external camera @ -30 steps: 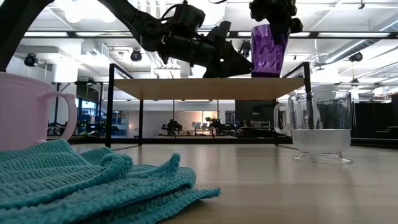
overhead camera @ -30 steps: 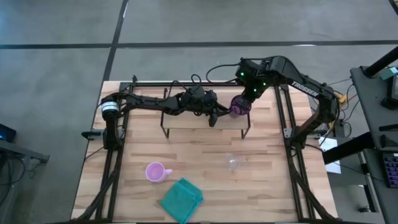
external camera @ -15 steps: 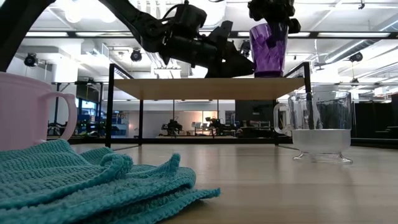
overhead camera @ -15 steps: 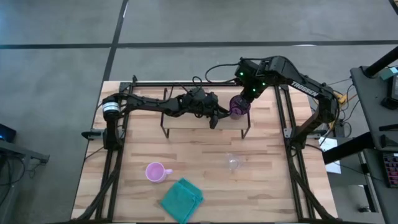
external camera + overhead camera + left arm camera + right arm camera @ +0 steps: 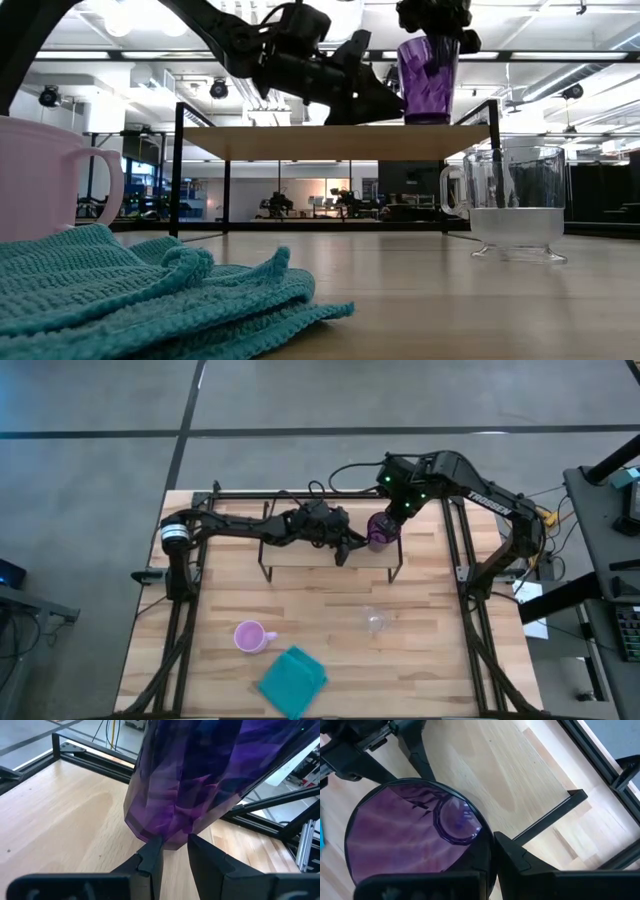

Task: Stack small to large cups/mugs on shelf
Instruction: Put the purple cup on the shelf, then put the pink mug on the shelf

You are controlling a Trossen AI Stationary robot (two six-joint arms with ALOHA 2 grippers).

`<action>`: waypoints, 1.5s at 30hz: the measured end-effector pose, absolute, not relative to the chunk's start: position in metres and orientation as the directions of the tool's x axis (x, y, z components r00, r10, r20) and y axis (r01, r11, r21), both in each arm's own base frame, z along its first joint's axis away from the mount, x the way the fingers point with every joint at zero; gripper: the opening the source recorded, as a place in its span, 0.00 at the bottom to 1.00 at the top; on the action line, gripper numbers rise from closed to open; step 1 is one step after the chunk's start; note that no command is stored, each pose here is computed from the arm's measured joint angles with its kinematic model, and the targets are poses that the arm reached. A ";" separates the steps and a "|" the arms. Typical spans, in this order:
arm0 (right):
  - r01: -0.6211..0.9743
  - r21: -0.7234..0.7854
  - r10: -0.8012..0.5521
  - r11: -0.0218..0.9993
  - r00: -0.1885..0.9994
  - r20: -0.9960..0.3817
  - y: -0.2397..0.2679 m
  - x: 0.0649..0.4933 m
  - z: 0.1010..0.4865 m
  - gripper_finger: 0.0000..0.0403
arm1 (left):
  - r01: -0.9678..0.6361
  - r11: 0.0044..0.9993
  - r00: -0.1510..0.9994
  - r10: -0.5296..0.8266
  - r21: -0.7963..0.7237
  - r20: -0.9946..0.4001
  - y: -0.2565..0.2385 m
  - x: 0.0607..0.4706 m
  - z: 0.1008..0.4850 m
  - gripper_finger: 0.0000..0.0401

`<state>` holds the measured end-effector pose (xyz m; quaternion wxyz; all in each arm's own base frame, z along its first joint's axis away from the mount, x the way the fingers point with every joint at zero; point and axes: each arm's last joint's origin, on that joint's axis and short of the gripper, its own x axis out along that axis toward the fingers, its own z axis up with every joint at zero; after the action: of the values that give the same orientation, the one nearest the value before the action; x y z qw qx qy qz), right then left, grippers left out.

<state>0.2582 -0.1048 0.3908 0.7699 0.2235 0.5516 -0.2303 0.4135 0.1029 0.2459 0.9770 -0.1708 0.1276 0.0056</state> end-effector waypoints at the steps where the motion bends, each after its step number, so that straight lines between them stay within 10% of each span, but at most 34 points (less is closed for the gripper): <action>1: 0.601 0.090 -0.108 0.794 0.286 -0.952 -0.105 0.258 0.391 0.02 | -0.058 0.941 0.967 -0.031 -0.333 -0.255 0.104 0.413 0.246 0.19; 45: 0.623 0.033 -0.203 0.781 0.304 -0.931 -0.107 0.257 0.402 0.18 | -0.088 0.944 0.955 -0.011 -0.319 -0.297 0.110 0.403 0.250 0.19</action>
<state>0.2568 -0.1068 0.4018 0.7824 0.1993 0.5276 -0.2640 0.4032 0.1098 0.2499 0.9746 -0.1665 0.1488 0.0199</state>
